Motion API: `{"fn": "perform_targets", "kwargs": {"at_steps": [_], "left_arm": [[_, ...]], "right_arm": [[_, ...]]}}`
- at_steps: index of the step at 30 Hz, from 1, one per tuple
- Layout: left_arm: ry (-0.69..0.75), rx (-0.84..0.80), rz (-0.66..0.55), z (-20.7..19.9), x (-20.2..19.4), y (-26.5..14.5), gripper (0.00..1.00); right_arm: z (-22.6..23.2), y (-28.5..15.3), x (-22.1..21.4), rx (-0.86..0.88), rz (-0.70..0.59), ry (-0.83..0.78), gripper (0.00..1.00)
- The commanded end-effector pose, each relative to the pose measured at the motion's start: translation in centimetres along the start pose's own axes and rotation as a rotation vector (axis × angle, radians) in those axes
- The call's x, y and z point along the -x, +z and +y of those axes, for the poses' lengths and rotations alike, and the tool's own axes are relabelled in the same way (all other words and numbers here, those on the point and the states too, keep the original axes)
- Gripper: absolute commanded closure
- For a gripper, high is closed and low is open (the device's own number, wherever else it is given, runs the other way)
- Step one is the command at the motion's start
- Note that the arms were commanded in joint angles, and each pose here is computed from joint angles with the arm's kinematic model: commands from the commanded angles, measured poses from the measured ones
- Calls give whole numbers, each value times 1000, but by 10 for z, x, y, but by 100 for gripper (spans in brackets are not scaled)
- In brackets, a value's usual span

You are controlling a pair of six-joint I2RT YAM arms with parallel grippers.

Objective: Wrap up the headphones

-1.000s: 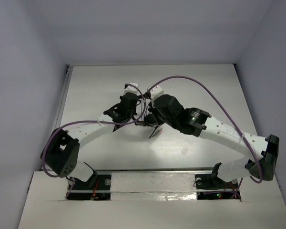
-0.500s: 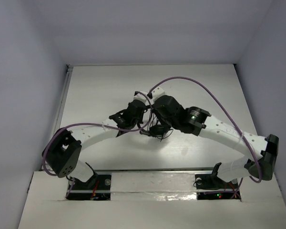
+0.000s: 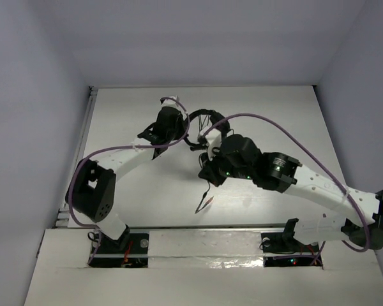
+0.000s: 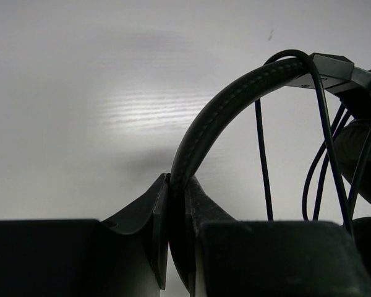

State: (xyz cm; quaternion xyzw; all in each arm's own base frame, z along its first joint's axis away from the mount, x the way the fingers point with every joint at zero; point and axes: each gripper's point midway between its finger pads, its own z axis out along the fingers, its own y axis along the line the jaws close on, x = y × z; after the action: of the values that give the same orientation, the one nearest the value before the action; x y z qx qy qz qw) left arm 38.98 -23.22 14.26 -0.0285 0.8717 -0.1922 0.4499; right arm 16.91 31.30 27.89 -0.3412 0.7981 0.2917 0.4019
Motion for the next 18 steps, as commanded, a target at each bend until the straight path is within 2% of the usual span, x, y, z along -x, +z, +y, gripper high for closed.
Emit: {"fn": "perform_targets", "kwargs": {"at_steps": [1, 5, 8, 10, 13, 18], "left_arm": [[-111, -130, -110, -45, 54, 5, 100], [-174, -173, -105, -52, 61, 15, 100], [-204, -241, -94, -61, 63, 17, 100], [-202, -231, -90, -60, 61, 21, 100], [-176, -175, -94, -48, 58, 28, 100], [-58, -101, -103, -42, 38, 24, 100]], "right_arm": [[55, 0, 14, 206, -29, -33, 100], [74, -4, 22, 274, -42, -61, 100], [70, 3, 20, 246, -30, -60, 100], [70, 7, 20, 243, -32, -54, 100], [74, 4, 26, 250, -42, -58, 100], [56, -12, 59, 132, -121, -97, 100]]}}
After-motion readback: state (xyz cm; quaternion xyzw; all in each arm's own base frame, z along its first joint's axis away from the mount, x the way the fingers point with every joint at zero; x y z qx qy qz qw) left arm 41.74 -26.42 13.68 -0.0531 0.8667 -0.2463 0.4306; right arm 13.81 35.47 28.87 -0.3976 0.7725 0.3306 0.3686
